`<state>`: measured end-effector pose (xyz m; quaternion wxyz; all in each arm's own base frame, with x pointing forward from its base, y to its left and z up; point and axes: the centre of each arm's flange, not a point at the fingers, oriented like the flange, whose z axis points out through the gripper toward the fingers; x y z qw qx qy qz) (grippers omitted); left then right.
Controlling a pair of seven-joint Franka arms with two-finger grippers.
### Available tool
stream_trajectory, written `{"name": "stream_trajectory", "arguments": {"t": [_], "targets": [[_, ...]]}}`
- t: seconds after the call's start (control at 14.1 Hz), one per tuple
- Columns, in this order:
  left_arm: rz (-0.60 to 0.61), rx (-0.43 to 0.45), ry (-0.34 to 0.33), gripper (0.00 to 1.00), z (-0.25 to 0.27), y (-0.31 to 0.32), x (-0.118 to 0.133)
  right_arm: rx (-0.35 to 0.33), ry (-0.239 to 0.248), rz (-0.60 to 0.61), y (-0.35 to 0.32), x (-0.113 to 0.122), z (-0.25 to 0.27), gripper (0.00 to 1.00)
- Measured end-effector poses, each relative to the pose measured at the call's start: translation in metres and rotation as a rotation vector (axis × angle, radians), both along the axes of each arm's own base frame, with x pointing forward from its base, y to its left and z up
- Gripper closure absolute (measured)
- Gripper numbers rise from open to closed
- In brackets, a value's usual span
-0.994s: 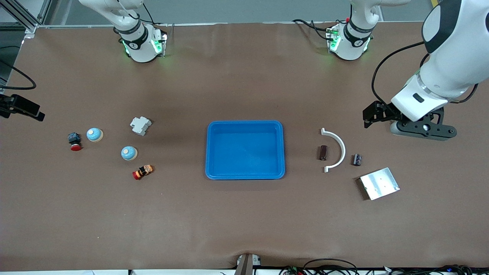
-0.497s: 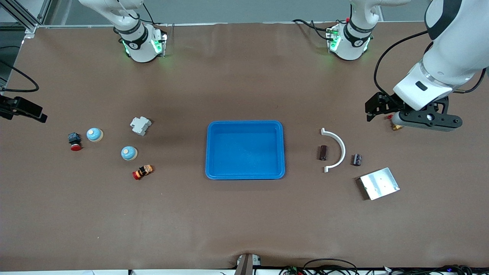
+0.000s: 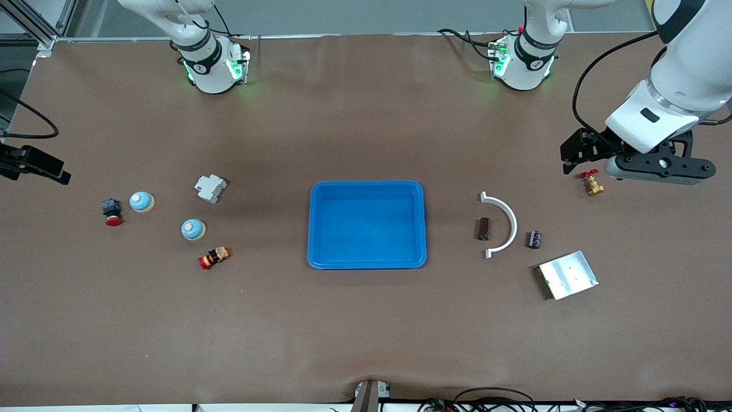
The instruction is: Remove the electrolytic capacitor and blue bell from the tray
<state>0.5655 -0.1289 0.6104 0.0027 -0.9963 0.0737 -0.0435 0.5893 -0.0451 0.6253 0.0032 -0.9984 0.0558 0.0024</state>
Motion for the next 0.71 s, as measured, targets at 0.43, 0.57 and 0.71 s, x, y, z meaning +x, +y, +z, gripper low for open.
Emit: {"name": "stream_trajectory", "arguments": {"t": [0.43,0.57,0.71], "targets": [[-0.001,0.000,0.000,0.00,0.0000,-0.0007,-0.0002,0.000,0.004,0.000,0.0000,0.0000,-0.0017,0.00],[-0.004,0.000,0.000,0.00,0.0000,-0.0021,-0.0005,0.000,0.004,0.000,0.0000,0.0000,-0.0018,0.00],[-0.004,0.000,0.000,0.00,0.0000,-0.0021,-0.0005,0.000,0.004,0.000,0.0000,0.0000,-0.0018,0.00]]}}
